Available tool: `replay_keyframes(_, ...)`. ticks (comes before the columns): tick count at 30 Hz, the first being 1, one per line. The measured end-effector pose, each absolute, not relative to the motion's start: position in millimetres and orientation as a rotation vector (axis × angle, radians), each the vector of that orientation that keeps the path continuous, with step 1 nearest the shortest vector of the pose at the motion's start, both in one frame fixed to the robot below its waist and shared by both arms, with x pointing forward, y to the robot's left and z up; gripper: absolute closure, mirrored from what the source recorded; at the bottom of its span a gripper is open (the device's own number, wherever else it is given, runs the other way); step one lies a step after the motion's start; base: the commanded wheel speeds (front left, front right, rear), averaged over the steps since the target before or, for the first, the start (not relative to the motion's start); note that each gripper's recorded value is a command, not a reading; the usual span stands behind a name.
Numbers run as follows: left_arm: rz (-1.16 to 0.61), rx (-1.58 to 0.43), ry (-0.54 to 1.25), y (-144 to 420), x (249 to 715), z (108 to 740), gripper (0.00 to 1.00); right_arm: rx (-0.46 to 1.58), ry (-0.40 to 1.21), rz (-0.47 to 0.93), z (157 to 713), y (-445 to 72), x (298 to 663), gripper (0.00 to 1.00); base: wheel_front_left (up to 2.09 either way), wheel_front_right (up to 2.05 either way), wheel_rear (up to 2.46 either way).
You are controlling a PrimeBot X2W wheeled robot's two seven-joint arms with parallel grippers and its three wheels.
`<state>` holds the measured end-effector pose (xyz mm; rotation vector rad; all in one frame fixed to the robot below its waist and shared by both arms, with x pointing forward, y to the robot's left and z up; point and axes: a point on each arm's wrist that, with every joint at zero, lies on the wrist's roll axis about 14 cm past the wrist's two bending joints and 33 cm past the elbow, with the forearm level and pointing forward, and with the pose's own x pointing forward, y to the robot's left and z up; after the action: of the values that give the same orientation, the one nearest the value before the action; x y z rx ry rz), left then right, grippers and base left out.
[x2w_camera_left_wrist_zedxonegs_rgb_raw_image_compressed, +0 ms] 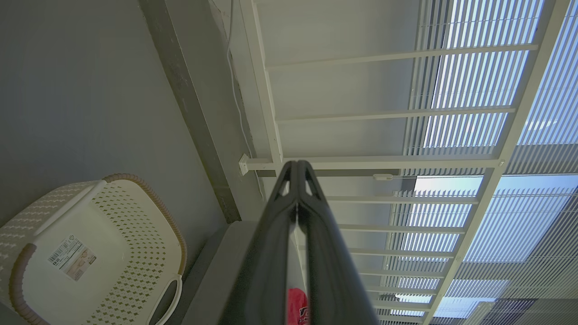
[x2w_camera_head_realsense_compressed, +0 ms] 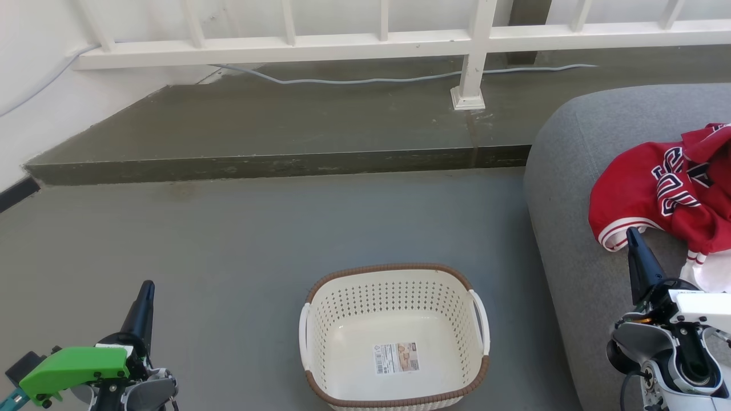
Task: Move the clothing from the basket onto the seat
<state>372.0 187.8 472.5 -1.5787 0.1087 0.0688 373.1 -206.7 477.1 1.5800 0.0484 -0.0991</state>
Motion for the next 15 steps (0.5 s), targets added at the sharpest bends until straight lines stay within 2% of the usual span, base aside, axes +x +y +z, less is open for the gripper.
replay_keyframes(15, 0.07, -1.579, 0.108, 188.1, 372.0, 472.4, 1.0, 1.58, 0.048, -0.099, 477.1, -206.7, 373.1, 1.0, 0.0, 0.0, 0.0)
